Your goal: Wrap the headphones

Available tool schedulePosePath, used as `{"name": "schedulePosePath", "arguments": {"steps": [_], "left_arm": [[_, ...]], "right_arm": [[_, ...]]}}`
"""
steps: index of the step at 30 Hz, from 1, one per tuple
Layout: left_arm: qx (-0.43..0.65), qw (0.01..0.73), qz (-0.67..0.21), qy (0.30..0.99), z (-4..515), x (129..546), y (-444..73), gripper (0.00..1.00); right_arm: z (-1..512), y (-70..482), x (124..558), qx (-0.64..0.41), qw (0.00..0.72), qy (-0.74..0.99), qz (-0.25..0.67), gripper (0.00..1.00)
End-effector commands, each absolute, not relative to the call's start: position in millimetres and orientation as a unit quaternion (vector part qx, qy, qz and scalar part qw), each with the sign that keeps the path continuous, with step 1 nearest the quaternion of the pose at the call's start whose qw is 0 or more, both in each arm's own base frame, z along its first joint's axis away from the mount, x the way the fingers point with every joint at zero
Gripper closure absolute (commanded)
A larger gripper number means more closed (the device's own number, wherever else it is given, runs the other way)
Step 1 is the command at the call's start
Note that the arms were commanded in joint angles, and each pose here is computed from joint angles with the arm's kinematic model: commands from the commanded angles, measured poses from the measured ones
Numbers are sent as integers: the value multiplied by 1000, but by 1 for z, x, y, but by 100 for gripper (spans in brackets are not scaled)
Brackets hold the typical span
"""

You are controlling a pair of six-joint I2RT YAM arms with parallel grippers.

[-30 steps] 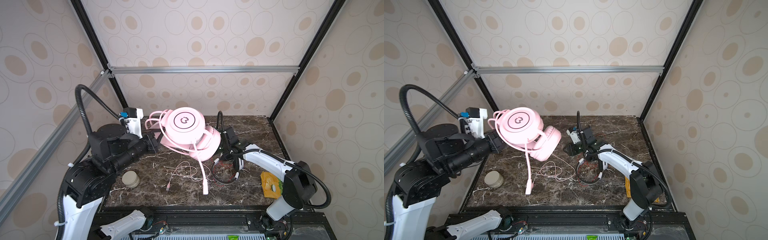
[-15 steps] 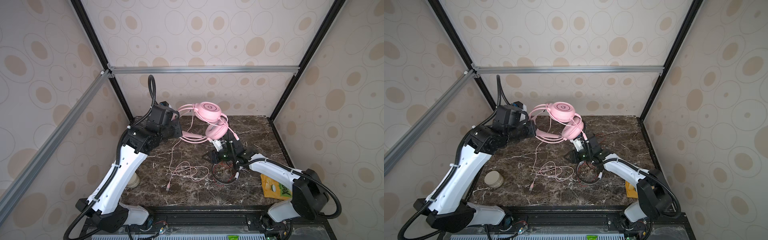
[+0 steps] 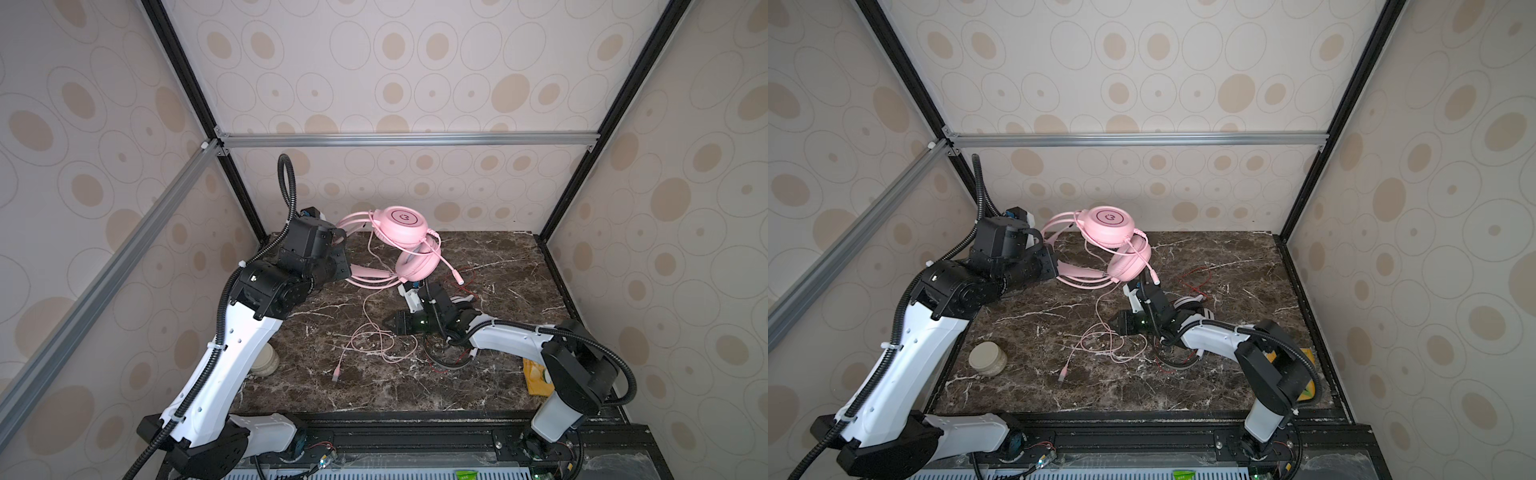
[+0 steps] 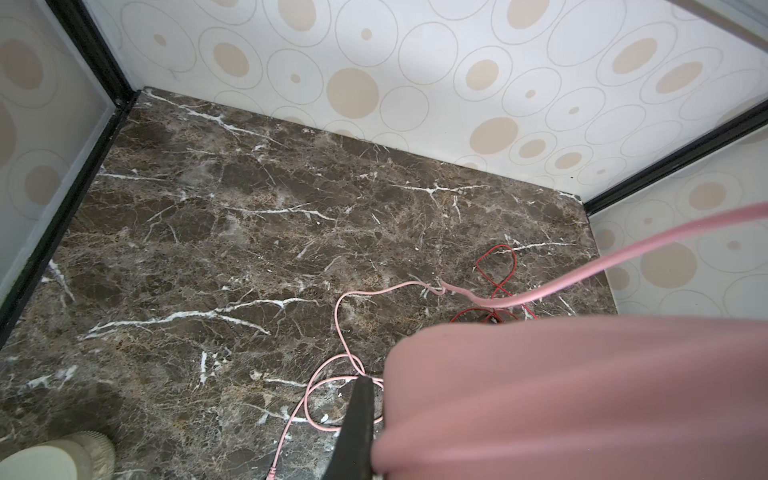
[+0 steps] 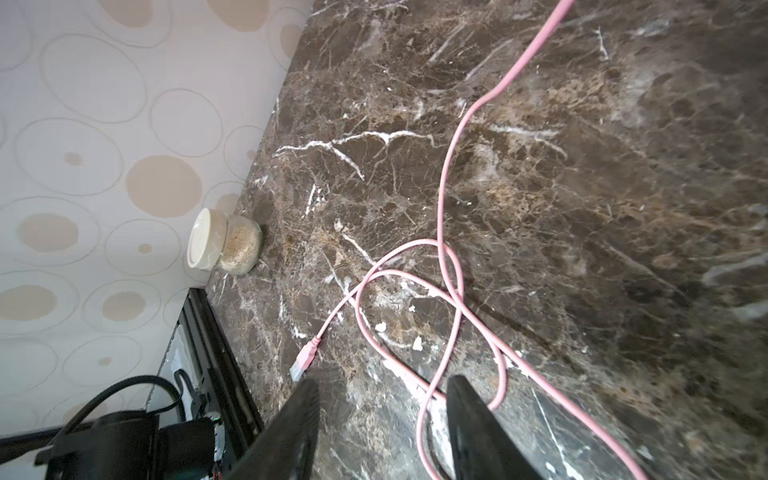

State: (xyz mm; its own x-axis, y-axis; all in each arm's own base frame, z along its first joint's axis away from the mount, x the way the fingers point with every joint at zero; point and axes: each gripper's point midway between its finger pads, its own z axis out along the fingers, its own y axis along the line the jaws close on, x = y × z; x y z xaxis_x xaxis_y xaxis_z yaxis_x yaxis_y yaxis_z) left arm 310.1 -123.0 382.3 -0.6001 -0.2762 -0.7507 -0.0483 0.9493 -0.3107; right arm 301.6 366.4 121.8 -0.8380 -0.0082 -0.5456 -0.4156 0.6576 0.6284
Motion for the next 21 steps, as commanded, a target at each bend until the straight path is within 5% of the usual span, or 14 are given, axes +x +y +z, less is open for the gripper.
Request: {"name": "schedulePosePath", "arguments": {"steps": [1, 9, 21], "left_arm": [[-117, 472, -156, 860, 407, 313, -117, 100], [-118, 474, -163, 857, 410, 319, -114, 100], [-104, 469, -180, 858, 415, 325, -113, 100]], "right_arm": [[138, 371, 339, -48, 317, 858, 401, 47], [144, 392, 376, 36, 420, 781, 460, 48], [104, 442, 427, 60, 423, 766, 480, 52]]}}
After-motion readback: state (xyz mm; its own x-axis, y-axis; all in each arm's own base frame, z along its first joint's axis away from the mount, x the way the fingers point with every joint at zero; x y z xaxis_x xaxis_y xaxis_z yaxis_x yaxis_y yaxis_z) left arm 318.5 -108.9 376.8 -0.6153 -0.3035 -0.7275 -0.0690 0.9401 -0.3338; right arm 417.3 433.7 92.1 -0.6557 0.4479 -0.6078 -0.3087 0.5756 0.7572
